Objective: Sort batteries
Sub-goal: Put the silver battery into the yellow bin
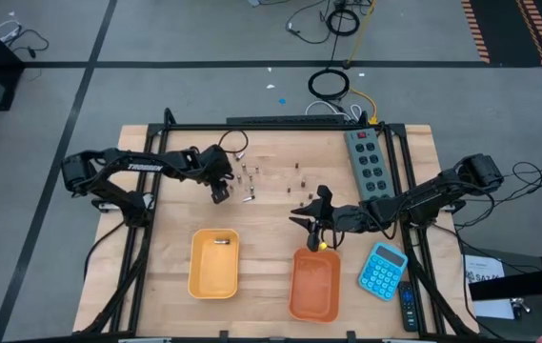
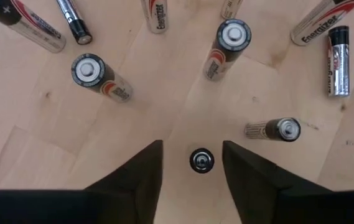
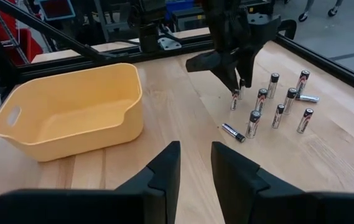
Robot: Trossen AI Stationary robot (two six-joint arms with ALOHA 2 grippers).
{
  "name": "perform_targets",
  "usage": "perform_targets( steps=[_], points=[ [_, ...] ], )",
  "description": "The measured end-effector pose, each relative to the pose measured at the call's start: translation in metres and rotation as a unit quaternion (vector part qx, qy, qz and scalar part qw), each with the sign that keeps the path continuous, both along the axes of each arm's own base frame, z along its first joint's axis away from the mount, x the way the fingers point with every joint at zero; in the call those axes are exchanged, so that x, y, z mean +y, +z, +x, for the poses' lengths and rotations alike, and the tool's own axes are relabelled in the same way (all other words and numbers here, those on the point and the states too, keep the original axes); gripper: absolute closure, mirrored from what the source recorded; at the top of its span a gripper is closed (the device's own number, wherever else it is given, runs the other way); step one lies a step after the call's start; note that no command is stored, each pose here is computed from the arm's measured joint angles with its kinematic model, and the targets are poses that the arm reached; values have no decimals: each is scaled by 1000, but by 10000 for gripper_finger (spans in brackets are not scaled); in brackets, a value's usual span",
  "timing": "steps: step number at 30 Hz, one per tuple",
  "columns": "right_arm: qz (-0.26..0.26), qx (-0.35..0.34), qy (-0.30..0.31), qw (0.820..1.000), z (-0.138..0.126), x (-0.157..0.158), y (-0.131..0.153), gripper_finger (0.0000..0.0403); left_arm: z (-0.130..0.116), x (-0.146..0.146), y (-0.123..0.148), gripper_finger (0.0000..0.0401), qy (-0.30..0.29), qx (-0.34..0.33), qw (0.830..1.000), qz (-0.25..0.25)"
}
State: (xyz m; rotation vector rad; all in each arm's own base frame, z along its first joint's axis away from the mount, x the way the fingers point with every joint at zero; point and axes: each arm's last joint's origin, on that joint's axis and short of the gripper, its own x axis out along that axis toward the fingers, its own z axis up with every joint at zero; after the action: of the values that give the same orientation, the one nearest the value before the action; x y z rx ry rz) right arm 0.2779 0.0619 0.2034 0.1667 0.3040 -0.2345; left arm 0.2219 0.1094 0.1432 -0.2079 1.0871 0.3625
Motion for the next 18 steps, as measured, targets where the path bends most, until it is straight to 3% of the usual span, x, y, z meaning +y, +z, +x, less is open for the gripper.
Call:
perform_targets(
  steps=[7,18],
  points=[
    [3,0,-1,1000,0,0,0,321,0,0,0,370,5,4,1000,6],
    [1,5,-1,1000,0,0,-1,321,-6,-1,15,371,26,24,999,4]
  ],
)
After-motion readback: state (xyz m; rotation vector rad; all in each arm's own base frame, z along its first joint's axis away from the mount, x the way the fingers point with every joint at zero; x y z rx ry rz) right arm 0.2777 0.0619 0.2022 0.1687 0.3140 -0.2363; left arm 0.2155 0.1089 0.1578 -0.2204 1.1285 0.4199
